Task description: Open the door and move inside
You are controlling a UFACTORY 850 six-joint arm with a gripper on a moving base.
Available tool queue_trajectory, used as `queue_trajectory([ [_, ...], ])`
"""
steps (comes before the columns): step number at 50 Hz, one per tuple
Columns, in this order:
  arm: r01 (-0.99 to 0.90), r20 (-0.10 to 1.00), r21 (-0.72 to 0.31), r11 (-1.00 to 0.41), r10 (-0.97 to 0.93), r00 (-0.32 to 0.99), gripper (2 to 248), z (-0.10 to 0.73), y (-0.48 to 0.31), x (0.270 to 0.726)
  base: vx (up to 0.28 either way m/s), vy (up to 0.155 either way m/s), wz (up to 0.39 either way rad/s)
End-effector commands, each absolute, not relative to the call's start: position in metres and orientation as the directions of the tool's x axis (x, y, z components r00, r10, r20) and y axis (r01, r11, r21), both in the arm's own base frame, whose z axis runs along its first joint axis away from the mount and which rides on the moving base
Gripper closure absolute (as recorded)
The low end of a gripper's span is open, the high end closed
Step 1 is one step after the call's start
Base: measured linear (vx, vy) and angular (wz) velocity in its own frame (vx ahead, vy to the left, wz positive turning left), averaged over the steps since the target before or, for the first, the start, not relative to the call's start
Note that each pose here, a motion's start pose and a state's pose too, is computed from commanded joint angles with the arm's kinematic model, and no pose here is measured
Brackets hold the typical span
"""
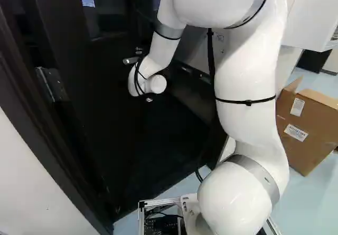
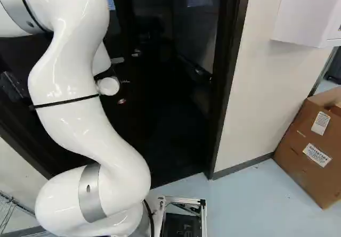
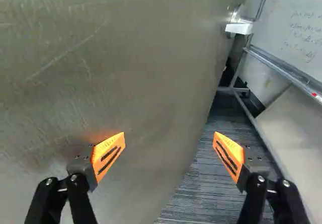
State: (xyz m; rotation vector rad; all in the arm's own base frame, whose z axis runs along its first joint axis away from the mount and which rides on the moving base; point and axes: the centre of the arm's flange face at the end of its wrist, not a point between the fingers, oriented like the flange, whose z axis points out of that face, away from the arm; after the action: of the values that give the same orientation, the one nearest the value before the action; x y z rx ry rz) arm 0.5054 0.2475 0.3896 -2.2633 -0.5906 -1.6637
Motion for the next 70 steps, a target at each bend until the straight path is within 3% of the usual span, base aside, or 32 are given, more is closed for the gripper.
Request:
queue_trajectory([
  [70,0.741,0.951,0.142,-0.657,0.299,0.083,3,0.380,0.368,0.511,0.000,0.000,0.000],
])
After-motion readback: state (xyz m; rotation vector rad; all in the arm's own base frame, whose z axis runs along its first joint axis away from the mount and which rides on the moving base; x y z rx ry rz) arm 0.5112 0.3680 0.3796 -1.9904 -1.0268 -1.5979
